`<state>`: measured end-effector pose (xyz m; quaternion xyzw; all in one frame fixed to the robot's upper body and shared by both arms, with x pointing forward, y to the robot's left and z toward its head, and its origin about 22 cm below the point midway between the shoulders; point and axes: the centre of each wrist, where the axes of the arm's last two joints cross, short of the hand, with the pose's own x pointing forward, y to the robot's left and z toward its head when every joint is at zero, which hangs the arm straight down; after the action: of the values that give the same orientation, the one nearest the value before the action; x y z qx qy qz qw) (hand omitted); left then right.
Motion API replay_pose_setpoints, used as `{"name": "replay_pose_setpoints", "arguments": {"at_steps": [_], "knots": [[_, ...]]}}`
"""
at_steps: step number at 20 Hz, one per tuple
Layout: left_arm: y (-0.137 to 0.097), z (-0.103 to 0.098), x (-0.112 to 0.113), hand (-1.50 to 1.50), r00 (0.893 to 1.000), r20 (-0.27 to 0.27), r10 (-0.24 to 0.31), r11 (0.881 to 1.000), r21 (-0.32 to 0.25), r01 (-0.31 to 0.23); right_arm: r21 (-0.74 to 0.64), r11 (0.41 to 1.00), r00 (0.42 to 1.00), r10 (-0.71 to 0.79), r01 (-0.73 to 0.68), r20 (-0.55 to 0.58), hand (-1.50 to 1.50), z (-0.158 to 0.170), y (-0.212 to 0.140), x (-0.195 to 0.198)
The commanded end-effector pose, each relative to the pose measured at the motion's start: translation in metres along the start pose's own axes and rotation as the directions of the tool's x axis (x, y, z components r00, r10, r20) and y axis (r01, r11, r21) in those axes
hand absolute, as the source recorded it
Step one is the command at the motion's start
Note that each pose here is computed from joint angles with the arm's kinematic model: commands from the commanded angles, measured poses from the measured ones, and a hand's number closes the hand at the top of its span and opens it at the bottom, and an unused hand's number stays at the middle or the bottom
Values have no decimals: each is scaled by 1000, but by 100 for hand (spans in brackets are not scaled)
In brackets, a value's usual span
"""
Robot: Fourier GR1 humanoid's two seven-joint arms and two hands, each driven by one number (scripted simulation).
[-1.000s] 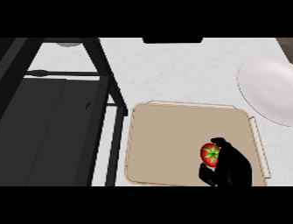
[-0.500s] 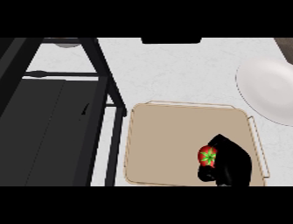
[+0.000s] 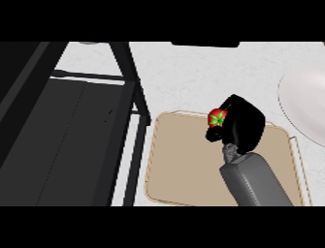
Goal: Pick the tomato from the tray and place it in the plate
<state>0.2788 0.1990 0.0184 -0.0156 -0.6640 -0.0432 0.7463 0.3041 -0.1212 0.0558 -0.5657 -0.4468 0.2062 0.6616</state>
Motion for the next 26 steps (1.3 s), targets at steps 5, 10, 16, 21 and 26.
{"name": "replay_pose_setpoints", "arguments": {"at_steps": [5,10,16,21,26], "knots": [[8,20,-43,0,975,-221,16,1000,-4,-18,-335,922,976,-216,193,-32,150,-35,-26,55],[22,24,-46,0,967,-254,27,999,28,-21,-462,845,935,-345,270,-85,150,-57,-43,52],[25,28,-50,0,971,-232,53,997,64,-39,-569,734,874,-484,372,-54,150,-77,-35,21],[29,32,-48,0,970,-238,41,999,44,-31,-634,710,881,-464,307,-92,150,-108,-30,-7],[31,44,-58,0,968,-247,39,998,49,-28,-734,651,899,-418,194,-133,150,-131,-18,-85]]}}
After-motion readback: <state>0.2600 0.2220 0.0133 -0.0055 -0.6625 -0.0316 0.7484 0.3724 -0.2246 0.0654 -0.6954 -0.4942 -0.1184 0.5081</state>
